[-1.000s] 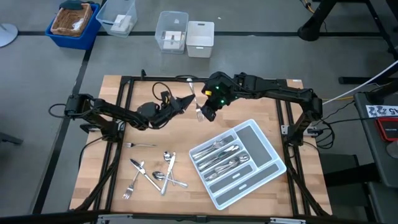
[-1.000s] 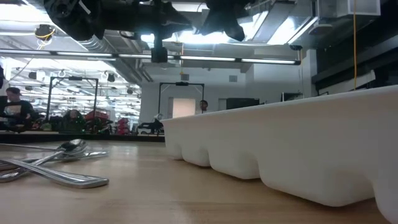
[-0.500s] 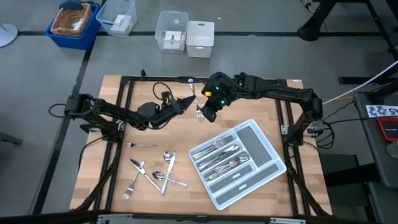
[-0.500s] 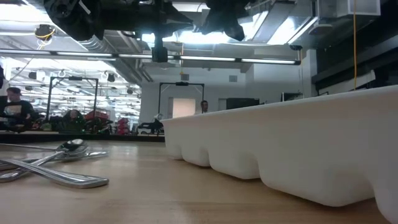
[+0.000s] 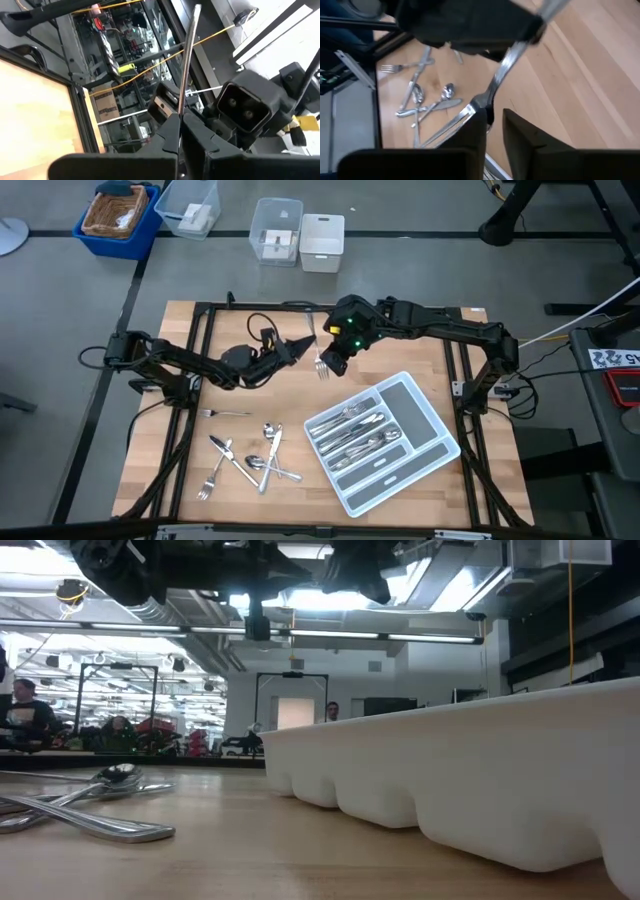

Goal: Sort silverware
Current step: Put the silver fork into the silverware tray

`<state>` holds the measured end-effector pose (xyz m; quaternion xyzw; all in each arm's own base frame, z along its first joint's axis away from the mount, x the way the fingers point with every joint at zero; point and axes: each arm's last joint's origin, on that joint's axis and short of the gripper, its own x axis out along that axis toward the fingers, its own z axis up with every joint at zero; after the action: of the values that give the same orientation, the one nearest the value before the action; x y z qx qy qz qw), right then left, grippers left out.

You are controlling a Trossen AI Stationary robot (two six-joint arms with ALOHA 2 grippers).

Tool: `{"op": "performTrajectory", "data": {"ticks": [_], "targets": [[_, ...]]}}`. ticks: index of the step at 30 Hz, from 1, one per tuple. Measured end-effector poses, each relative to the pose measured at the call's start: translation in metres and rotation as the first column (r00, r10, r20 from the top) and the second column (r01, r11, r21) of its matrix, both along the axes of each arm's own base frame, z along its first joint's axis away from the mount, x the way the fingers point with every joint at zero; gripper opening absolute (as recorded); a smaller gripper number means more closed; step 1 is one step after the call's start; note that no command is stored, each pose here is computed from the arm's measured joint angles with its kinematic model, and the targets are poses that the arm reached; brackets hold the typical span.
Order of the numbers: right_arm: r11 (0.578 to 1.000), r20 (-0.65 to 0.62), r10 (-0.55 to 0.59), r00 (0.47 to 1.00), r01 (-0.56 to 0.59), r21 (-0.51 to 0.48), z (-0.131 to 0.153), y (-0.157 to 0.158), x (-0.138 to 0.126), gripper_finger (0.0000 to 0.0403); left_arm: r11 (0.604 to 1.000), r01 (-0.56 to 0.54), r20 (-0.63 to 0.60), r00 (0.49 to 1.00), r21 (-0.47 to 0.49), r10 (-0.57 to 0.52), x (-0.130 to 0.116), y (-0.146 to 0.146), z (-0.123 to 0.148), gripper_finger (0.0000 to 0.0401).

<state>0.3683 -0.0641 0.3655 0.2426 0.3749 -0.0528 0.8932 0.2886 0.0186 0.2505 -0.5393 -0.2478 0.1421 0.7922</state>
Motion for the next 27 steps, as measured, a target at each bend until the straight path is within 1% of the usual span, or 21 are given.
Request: {"op": "performTrajectory", "data": {"ticks": [4,6,11,14,16,19,22,24,27], "targets": [[1.0,0.048,0.024,0.999,-0.025,0.015,0.003,0.0,0.003,0.01,1.0,0.018,0.002,1.0,0.0,-0.018,0.0,-0.004,0.0,0.0],[0.999,0.052,0.03,0.998,-0.032,0.022,0.004,0.0,0.003,0.0113,1.0,0.025,0.002,1.0,0.0,-0.025,0.0,-0.006,0.0,0.0],[0.998,0.062,0.053,0.997,-0.055,0.042,0.004,0.001,0.003,0.0121,0.999,0.036,0.004,0.999,0.0,-0.036,0.0,-0.009,0.0,0.0],[0.994,0.099,0.086,0.991,-0.093,0.063,0.007,0.002,0.005,0.0109,0.999,0.042,0.004,0.999,0.0,-0.042,0.0,-0.011,0.0,0.0],[0.991,0.119,0.104,0.987,-0.114,0.074,0.008,0.003,0.006,0.0093,0.999,0.047,0.009,0.999,0.001,-0.047,0.0,-0.013,0.001,0.0],[0.989,0.126,0.114,0.985,-0.125,0.081,0.008,0.003,0.006,0.006,0.999,0.051,0.009,0.999,0.005,-0.051,0.0,-0.015,0.001,0.0],[0.989,0.115,0.111,0.987,-0.122,0.088,0.007,0.003,0.006,0.0017,0.998,0.052,-0.008,0.999,0.036,-0.052,0.0,-0.019,0.001,0.0],[0.988,0.114,0.113,0.987,-0.123,0.09,0.007,0.003,0.006,0.001,0.997,0.051,-0.018,0.999,0.055,-0.05,0.0,-0.02,0.002,0.0],[0.983,0.116,0.131,0.985,-0.144,0.11,0.007,0.004,0.005,0.0014,0.993,0.067,-0.037,0.997,0.093,-0.064,0.0,-0.022,0.002,0.0003]]}}
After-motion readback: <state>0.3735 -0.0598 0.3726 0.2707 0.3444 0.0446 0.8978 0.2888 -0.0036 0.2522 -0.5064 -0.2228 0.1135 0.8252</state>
